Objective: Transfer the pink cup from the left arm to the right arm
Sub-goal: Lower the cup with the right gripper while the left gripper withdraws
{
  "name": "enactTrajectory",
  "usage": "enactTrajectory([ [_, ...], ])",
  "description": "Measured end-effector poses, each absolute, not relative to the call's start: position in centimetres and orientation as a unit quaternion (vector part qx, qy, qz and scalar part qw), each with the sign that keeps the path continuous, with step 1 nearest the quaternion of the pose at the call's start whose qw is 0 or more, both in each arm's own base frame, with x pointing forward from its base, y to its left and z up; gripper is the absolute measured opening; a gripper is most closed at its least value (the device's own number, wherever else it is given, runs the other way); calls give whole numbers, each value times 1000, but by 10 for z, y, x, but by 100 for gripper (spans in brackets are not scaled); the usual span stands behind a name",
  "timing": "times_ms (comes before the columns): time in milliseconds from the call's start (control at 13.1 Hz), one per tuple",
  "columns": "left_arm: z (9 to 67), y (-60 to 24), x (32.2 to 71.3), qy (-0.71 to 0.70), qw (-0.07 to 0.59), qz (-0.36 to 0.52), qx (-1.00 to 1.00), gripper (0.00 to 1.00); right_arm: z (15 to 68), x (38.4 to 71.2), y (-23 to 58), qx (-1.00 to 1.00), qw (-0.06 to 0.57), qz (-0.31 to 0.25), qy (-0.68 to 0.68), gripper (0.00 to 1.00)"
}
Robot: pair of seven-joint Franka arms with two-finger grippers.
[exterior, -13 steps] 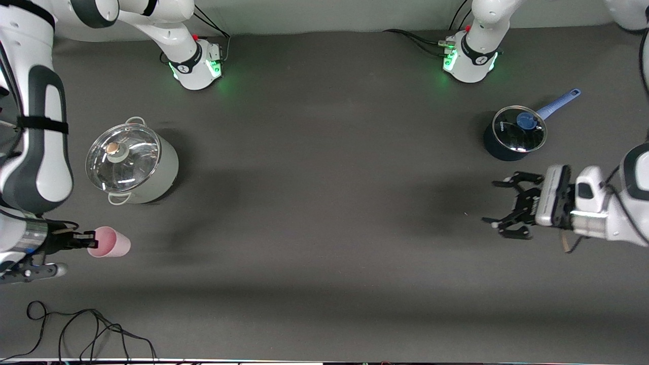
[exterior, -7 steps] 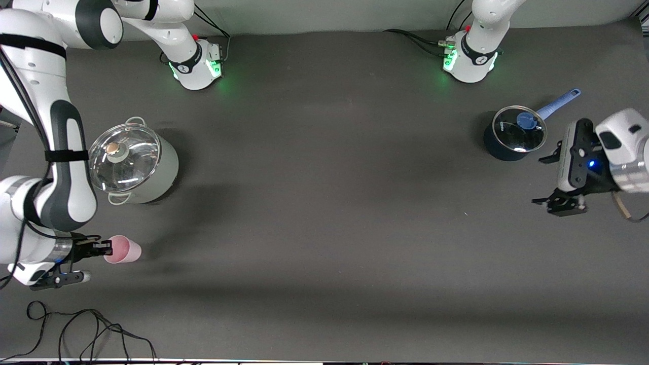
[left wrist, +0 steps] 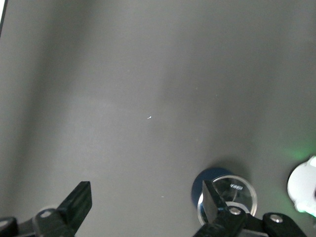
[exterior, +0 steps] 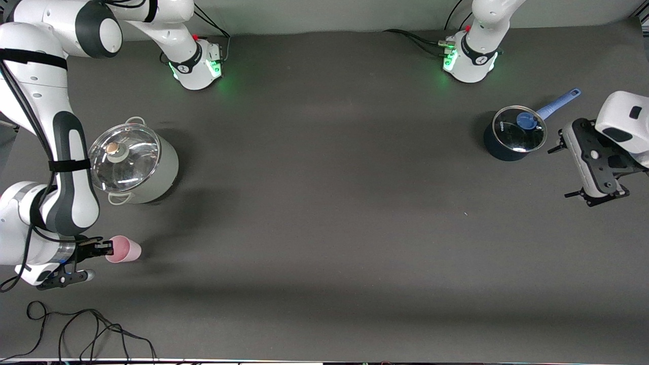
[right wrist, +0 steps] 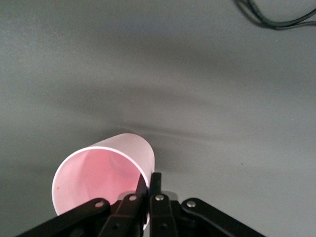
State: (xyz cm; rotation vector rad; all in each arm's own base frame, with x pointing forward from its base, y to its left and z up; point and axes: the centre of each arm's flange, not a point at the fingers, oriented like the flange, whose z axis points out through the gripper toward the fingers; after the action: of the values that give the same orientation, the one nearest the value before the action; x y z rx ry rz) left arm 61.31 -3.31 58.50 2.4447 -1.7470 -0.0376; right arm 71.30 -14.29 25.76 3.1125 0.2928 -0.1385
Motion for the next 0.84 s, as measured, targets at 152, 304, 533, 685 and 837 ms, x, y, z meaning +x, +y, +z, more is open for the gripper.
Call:
enactTrajectory([
  [152, 585, -32, 613, -506, 66, -19, 860, 100, 247, 714, -143, 995, 7, -44, 94, 3],
  [304, 585, -31, 613, -416, 63, -26, 907, 100, 241, 714, -143, 995, 7, -45, 94, 3],
  [533, 586, -42, 612, -275, 59, -36, 959, 100, 241, 714, -143, 995, 7, -45, 94, 11],
  [685, 586, -56, 607, -206, 56, -51, 976, 100, 241, 714, -143, 995, 7, -45, 94, 33],
  [837, 583, -75, 604, -184, 52, -60, 980, 100, 242, 714, -143, 995, 8, -44, 94, 52],
])
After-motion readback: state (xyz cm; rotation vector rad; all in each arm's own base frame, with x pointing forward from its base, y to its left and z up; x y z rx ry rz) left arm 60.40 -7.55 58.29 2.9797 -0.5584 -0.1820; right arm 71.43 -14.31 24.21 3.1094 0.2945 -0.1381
